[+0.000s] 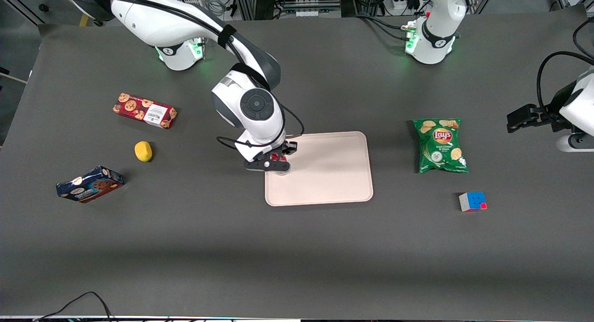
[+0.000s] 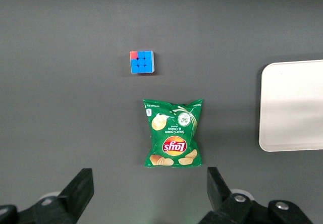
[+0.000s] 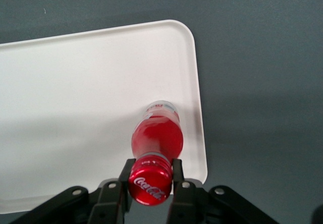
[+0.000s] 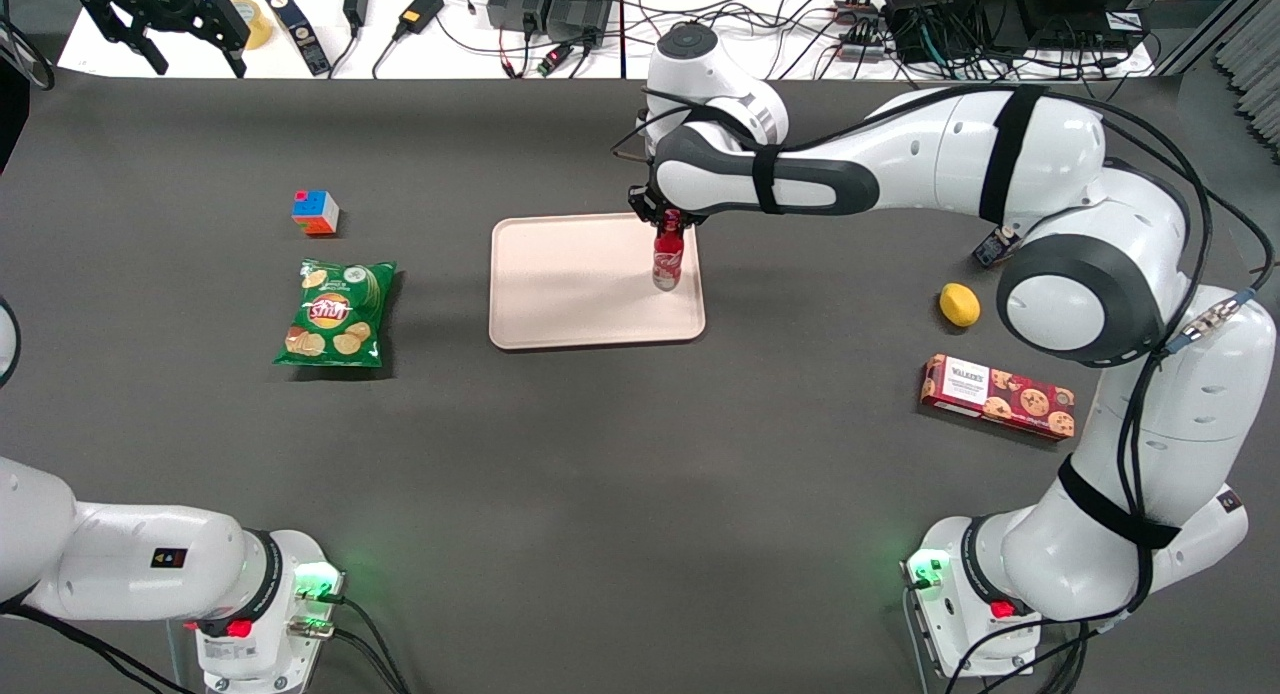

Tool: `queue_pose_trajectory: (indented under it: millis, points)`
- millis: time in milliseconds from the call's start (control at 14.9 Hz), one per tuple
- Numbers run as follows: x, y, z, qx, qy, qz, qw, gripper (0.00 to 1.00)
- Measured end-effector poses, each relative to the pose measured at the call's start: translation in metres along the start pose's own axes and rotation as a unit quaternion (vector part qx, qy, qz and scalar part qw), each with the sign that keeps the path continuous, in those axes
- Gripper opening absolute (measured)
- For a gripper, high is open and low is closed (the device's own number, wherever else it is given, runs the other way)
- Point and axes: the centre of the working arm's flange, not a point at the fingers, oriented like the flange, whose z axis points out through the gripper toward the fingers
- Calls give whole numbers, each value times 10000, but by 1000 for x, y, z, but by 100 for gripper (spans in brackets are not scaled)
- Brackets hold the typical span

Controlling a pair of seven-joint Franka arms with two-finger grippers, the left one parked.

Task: Place coke bottle on tray

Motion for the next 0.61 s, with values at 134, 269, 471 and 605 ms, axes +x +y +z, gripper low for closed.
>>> queue_pose_trajectory:
  millis: [134, 269, 471, 605]
  points:
    - [0, 0, 0, -7, 18, 2, 10000, 37]
    - [1, 0, -1, 13, 39, 109, 9999, 52]
    - [6, -1, -12, 132, 146, 263, 9995, 79]
    - [19, 8, -43, 298, 341, 393, 9982, 99]
